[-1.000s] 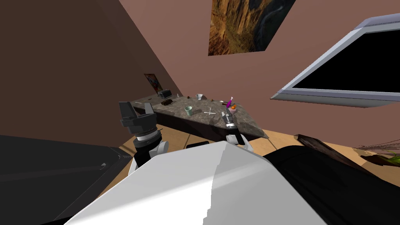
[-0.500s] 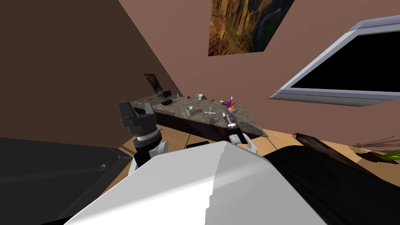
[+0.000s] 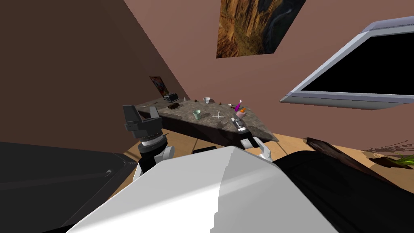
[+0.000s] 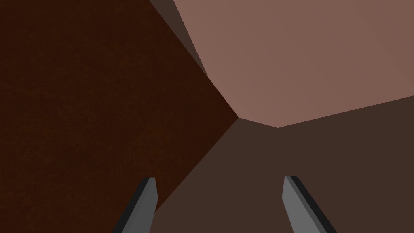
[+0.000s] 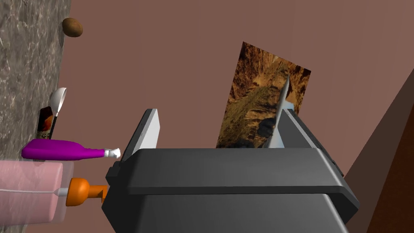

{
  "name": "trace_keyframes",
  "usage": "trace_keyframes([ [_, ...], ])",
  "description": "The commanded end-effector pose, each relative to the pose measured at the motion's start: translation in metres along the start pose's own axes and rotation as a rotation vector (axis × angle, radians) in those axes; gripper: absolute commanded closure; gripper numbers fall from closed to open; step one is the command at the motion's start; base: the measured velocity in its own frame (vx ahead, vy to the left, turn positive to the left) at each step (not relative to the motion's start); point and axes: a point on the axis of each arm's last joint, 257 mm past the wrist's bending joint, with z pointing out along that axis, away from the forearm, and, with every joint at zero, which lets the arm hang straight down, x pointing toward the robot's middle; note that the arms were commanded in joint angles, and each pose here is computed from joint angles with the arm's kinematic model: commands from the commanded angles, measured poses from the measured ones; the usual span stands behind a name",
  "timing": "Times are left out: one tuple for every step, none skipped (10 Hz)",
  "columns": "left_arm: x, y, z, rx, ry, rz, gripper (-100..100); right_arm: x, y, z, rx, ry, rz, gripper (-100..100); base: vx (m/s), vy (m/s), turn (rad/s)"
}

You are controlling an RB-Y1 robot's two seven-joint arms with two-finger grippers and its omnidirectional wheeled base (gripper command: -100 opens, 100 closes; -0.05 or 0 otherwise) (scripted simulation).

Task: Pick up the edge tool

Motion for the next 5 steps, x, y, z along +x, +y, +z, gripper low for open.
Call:
trace_keyframes([
  [0.000,0.000,0.000,0.000,0.000,0.000,0,-0.001,-0.005,-0.001,0.011,0.023,-0.027,-100,0.004,0.048,0.004],
  [0.000,0.000,0.000,0.000,0.000,0.000,0,-0.006,-0.019,-0.004,0.039,0.048,-0.062,-100,0.005,0.048,0.025],
  [0.000,0.000,0.000,0.000,0.000,0.000,0,-0.006,-0.018,-0.003,0.038,0.060,-0.073,-100,0.001,0.040,0.011],
  [0.000,0.000,0.000,0.000,0.000,0.000,0,-0.010,-0.031,-0.006,0.064,0.086,-0.108,-100,-0.003,0.053,0.047],
  [0.000,0.000,0.000,0.000,0.000,0.000,0,-0.011,-0.032,-0.006,0.066,0.098,-0.122,-100,-0.004,0.043,0.018],
])
